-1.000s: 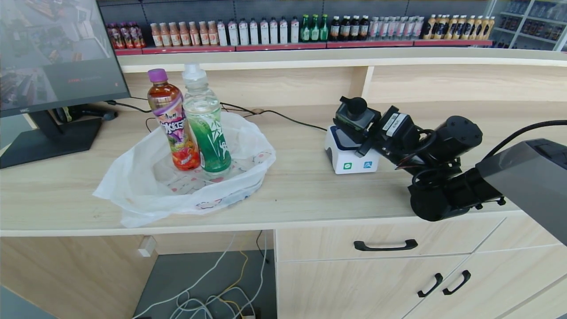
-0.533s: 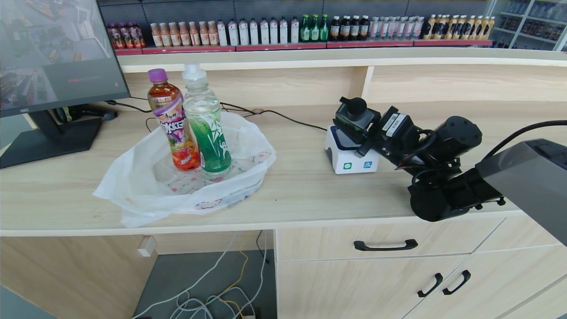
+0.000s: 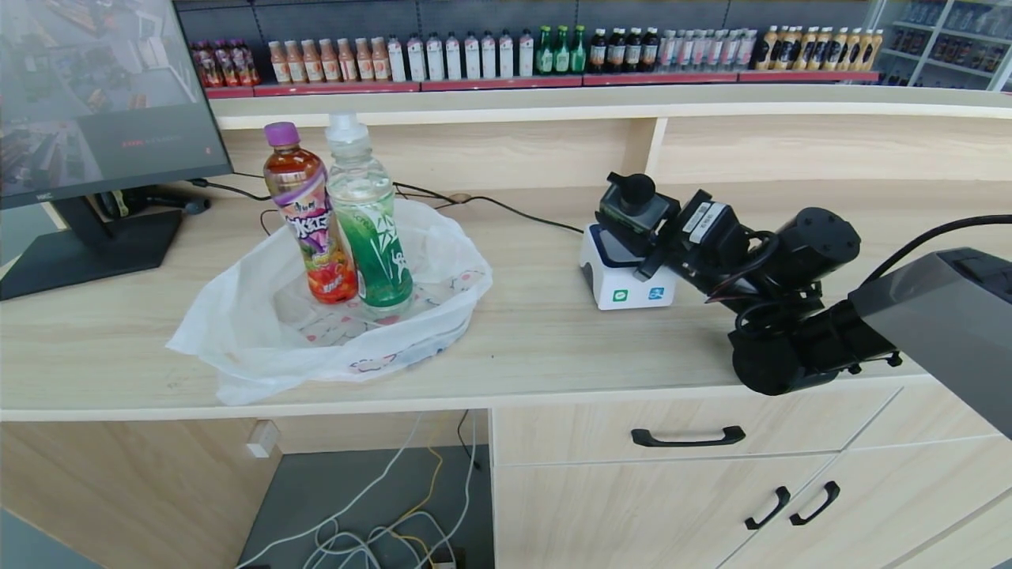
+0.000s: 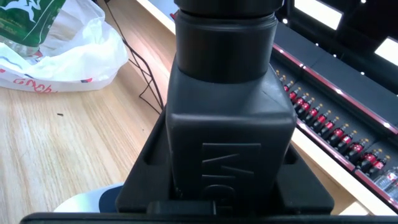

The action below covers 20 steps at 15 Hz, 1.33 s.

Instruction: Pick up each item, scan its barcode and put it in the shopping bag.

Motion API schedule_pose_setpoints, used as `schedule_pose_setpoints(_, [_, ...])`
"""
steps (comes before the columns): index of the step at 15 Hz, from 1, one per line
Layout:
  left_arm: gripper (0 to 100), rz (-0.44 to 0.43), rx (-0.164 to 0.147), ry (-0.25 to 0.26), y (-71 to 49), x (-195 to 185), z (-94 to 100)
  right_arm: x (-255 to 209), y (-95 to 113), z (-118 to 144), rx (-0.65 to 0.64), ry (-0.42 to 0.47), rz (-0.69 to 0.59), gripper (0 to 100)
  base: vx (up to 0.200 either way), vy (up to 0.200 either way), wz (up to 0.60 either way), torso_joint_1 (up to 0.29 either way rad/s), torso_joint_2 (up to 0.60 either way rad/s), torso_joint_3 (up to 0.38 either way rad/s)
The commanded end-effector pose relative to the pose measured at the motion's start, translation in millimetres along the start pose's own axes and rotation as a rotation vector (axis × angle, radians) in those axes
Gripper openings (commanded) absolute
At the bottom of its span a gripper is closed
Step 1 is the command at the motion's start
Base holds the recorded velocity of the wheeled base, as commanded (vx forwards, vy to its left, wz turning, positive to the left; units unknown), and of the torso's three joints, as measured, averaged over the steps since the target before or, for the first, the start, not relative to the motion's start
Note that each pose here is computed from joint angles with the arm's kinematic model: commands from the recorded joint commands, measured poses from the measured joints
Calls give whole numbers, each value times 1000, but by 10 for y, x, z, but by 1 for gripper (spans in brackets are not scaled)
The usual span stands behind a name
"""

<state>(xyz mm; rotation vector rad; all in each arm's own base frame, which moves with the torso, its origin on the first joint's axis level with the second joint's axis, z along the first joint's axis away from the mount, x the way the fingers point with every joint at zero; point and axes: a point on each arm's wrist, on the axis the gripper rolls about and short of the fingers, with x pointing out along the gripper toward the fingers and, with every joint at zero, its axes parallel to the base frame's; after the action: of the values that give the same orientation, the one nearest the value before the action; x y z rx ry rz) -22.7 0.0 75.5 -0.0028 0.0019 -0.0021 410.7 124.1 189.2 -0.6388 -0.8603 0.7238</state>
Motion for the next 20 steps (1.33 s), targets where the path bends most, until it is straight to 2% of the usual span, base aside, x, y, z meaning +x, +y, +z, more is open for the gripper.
schedule_pose_setpoints(1, [100, -1, 0, 0, 0, 0, 0, 11, -8, 33, -3, -5, -4, 0, 0, 0, 0, 0, 0, 0])
schedule_pose_setpoints(3, [100, 1, 0, 1, 0, 1, 0, 55, -19, 133, -1, -21, -11, 0, 0, 0, 0, 0, 0, 0])
schedule_pose_setpoints(6, [100, -1, 0, 1, 0, 1, 0, 219, -30, 468, 32, -67, -64, 0, 0, 0, 0, 0, 0, 0])
schedule_pose_setpoints(8, [100, 1, 0, 1, 0, 1, 0, 219, 52, 696, 85, -66, -63, 0, 0, 0, 0, 0, 0, 0])
schedule_pose_setpoints(9, [100, 1, 0, 1, 0, 1, 0, 219, 52, 696, 85, -66, -63, 0, 0, 0, 0, 0, 0, 0])
schedule_pose_setpoints(10, [100, 1, 0, 1, 0, 1, 0, 49, 89, 872, 135, -8, -72, 0, 0, 0, 0, 0, 0, 0])
schedule_pose_setpoints(12, [100, -1, 0, 1, 0, 1, 0, -139, 142, 1051, 216, 56, -95, 0, 0, 0, 0, 0, 0, 0])
schedule_pose_setpoints(14, [100, -1, 0, 1, 0, 1, 0, -171, 265, 1225, 343, 83, -128, 0, 0, 0, 0, 0, 0, 0])
schedule_pose_setpoints(18, [100, -1, 0, 1, 0, 1, 0, -293, 293, 1309, 480, 146, -215, 0, 0, 0, 0, 0, 0, 0])
schedule_pose_setpoints(20, [100, -1, 0, 1, 0, 1, 0, -276, 301, 1364, 572, 163, -306, 0, 0, 0, 0, 0, 0, 0])
